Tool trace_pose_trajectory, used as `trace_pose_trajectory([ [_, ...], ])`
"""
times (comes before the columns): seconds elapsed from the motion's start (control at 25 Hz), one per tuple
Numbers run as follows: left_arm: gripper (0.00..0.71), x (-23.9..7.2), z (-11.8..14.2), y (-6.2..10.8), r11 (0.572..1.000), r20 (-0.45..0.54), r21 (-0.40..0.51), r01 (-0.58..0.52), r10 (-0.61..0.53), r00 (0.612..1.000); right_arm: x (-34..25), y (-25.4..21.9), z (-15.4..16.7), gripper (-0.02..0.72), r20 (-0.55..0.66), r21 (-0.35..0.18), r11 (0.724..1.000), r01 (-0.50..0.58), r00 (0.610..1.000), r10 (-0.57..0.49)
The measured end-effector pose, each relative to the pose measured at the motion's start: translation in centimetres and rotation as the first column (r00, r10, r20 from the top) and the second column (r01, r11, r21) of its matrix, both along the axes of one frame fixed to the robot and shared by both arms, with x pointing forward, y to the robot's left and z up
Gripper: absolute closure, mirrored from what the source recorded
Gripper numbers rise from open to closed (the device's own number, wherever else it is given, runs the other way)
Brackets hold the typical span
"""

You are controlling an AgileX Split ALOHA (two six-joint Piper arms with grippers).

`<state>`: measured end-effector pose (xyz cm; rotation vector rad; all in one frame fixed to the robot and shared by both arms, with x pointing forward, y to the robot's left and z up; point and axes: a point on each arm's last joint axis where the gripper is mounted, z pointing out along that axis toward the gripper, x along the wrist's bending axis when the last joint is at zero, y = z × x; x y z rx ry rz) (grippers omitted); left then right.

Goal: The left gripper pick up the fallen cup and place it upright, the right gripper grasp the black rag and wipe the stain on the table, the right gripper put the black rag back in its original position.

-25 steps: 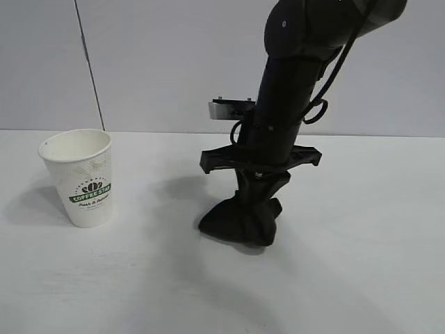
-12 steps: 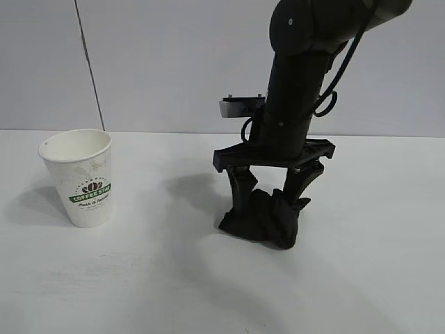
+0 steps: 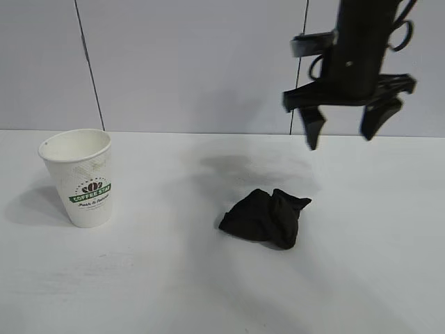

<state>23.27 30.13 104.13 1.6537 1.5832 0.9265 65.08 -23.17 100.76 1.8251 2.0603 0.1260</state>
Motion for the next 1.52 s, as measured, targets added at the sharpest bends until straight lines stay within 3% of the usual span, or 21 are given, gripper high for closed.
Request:
trace_pose_trajectory([
  [0.08,0.016,0.0,0.0,0.0,1.000,0.000,0.000,0.000,0.000,1.000,-0.3,-4.3,1.7,0.147,0.018,-0.036,0.994,0.100,0.995,-0.099],
  [0.16,0.016,0.0,0.0,0.0,1.000,0.000,0.000,0.000,0.000,1.000,-1.1,-8.2,3.9,0.147,0.052,-0.041,0.979,0.197,0.979,-0.195],
  [0.36,0.016,0.0,0.0,0.0,1.000,0.000,0.000,0.000,0.000,1.000,-5.8,-17.2,9.7,0.147,0.143,-0.032,0.909,0.415,0.902,-0.407],
  [0.44,0.016,0.0,0.0,0.0,1.000,0.000,0.000,0.000,0.000,1.000,-8.4,-19.0,12.4,0.147,0.203,0.015,0.880,0.475,0.860,-0.468],
  [0.52,0.016,0.0,0.0,0.0,1.000,0.000,0.000,0.000,0.000,1.000,-11.0,-19.9,15.0,0.147,0.259,0.102,0.859,0.501,0.821,-0.509],
  [0.6,0.016,0.0,0.0,0.0,1.000,0.000,0.000,0.000,0.000,1.000,-13.5,-19.0,17.9,0.147,0.330,0.176,0.870,0.462,0.804,-0.494],
  [0.72,0.016,0.0,0.0,0.0,1.000,0.000,0.000,0.000,0.000,1.000,-17.1,-16.1,21.7,0.147,0.442,0.265,0.908,0.323,0.797,-0.412],
  [0.8,0.016,0.0,0.0,0.0,1.000,0.000,0.000,0.000,0.000,1.000,-19.7,-13.5,23.6,0.147,0.516,0.277,0.941,0.197,0.795,-0.318],
  [0.92,0.016,0.0,0.0,0.0,1.000,0.000,0.000,0.000,0.000,1.000,-24.6,-10.0,25.5,0.147,0.618,0.261,0.965,0.033,0.762,-0.193],
  [1.04,0.016,0.0,0.0,0.0,1.000,0.000,0.000,0.000,0.000,1.000,-30.5,-7.8,26.0,0.147,0.706,0.224,0.974,-0.044,0.696,-0.131],
  [1.24,0.016,0.0,0.0,0.0,1.000,0.000,0.000,0.000,0.000,1.000,-38.6,-5.8,22.8,0.147,0.782,0.187,0.980,-0.074,0.615,-0.103],
  [1.4,0.016,0.0,0.0,0.0,1.000,0.000,0.000,0.000,0.000,1.000,-41.7,-5.0,17.2,0.147,0.791,0.184,0.980,-0.075,0.603,-0.103],
  [1.52,0.016,0.0,0.0,0.0,1.000,0.000,0.000,0.000,0.000,1.000,-42.0,-5.1,12.5,0.147,0.774,0.190,0.980,-0.067,0.624,-0.107],
])
